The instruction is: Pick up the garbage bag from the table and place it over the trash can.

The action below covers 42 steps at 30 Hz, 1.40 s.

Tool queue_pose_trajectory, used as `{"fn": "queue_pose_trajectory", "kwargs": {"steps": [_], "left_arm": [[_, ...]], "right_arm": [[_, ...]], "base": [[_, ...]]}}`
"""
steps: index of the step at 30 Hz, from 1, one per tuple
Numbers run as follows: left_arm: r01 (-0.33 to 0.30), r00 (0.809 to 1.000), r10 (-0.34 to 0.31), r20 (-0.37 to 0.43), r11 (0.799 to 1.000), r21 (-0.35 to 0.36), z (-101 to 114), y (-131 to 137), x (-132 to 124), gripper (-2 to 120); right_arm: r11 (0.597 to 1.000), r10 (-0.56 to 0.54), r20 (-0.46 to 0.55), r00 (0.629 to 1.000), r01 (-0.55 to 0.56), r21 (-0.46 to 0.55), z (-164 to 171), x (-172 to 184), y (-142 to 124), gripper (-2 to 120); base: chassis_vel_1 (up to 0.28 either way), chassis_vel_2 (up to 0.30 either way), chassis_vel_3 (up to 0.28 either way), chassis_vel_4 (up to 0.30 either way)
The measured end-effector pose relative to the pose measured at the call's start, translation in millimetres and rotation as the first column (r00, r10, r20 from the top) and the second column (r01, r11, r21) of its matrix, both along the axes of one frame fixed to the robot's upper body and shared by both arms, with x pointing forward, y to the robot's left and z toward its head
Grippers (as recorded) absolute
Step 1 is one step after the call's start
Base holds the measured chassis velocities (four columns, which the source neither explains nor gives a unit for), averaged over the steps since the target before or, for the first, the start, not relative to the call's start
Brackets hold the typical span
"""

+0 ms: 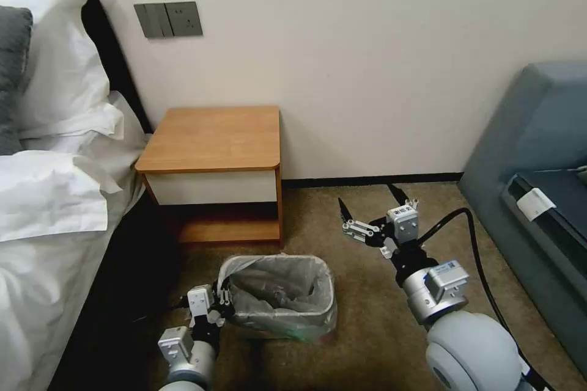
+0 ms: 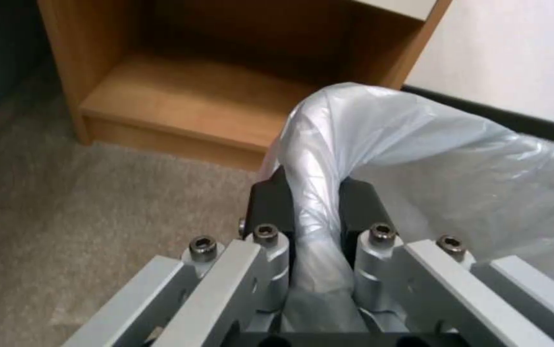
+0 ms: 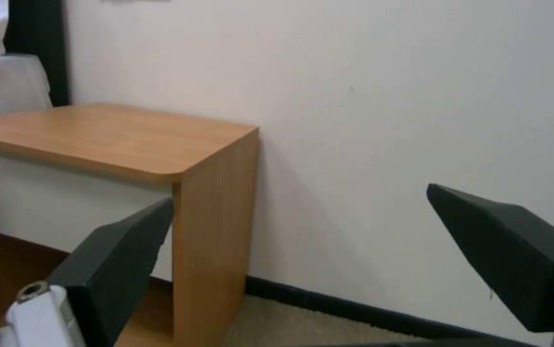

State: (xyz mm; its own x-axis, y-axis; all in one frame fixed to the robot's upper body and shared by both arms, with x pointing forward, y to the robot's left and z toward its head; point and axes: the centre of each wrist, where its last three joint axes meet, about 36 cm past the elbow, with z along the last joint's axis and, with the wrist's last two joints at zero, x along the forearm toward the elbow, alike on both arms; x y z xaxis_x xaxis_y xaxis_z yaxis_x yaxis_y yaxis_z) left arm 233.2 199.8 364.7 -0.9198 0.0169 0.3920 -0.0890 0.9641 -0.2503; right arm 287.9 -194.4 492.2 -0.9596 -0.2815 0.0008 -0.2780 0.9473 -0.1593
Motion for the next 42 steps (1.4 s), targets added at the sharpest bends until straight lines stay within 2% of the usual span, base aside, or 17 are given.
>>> {"fn": "queue_pose_trajectory", "kwargs": {"steps": [11,14,15,19,20,24,25,27,28,31,32,35,41,42], "left_arm": [[-0.011,0.999,0.010,-0.047,1.000,-0.021,-6.0,-0.6,5.2,9],[-0.013,0.998,0.012,-0.058,1.000,-0.023,-6.8,-1.3,5.4,20],[-0.013,0.998,0.012,-0.058,1.000,-0.023,-6.8,-1.3,5.4,20],[-0.017,0.998,0.016,-0.064,1.000,-0.022,-7.4,-3.0,5.6,39],[-0.017,0.998,0.016,-0.064,1.000,-0.022,-7.4,-3.0,5.6,39],[-0.018,0.998,0.017,-0.062,1.000,-0.016,-6.6,-3.2,5.8,58],[-0.018,0.998,0.017,-0.062,1.000,-0.016,-6.6,-3.2,5.8,58],[-0.014,0.998,0.014,-0.057,1.000,0.001,-6.0,-2.7,5.7,69],[-0.014,0.998,0.014,-0.057,1.000,0.001,-6.0,-2.7,5.7,69],[-0.010,0.999,0.012,-0.041,0.999,0.042,-4.9,0.0,5.4,84],[-0.010,0.999,0.012,-0.041,0.999,0.042,-4.9,0.0,5.4,84],[-0.013,1.000,0.014,-0.023,0.998,0.060,-0.2,4.0,6.7,97],[-0.018,0.999,0.014,0.041,0.993,0.114,6.9,13.6,8.8,100],[-0.026,0.996,0.013,0.086,0.988,0.152,10.1,20.3,9.9,100]], "right_arm": [[1.000,-0.001,-0.005,1.000,0.001,0.001,-1.1,-1.7,0.3,100],[1.000,-0.004,-0.006,1.000,0.004,0.001,-1.2,-2.0,-0.3,100],[1.000,-0.004,-0.006,1.000,0.004,0.001,-1.2,-2.0,-0.3,100],[1.000,-0.008,-0.006,1.000,0.008,0.005,-0.8,-2.7,-1.0,100],[1.000,-0.008,-0.006,1.000,0.008,0.005,-0.8,-2.7,-1.0,100],[1.000,-0.008,-0.006,1.000,0.008,0.011,0.0,-3.4,-0.5,100],[1.000,-0.008,-0.006,1.000,0.008,0.011,0.0,-3.4,-0.5,100],[1.000,-0.009,-0.007,1.000,0.009,0.014,0.0,-3.9,0.0,100],[1.000,-0.009,-0.007,1.000,0.009,0.014,0.0,-3.9,0.0,100],[1.000,-0.007,-0.009,1.000,0.008,0.023,0.6,-5.8,1.2,100],[1.000,-0.007,-0.009,1.000,0.008,0.023,0.6,-5.8,1.2,100],[0.999,-0.011,-0.014,1.000,0.011,0.033,0.4,-8.2,2.4,100],[0.998,-0.033,-0.025,0.999,0.034,0.054,-5.0,-14.3,3.6,100],[0.997,-0.041,-0.031,0.999,0.043,0.064,-10.5,-19.6,4.6,100]], "base": [[0.000,0.000,0.000,0.000],[0.000,0.000,0.000,0.000],[0.000,0.000,0.000,0.000],[0.000,0.000,0.000,0.000],[0.000,0.000,0.000,0.000],[0.000,0.000,0.000,0.000],[0.000,0.000,0.000,0.000],[0.000,0.000,0.000,0.000],[0.000,0.000,0.000,0.000],[0.000,0.000,0.000,0.000],[0.000,0.000,0.000,0.000],[0.000,0.000,0.000,0.000],[0.000,0.000,0.000,0.000],[0.000,0.000,0.000,0.000]]}}
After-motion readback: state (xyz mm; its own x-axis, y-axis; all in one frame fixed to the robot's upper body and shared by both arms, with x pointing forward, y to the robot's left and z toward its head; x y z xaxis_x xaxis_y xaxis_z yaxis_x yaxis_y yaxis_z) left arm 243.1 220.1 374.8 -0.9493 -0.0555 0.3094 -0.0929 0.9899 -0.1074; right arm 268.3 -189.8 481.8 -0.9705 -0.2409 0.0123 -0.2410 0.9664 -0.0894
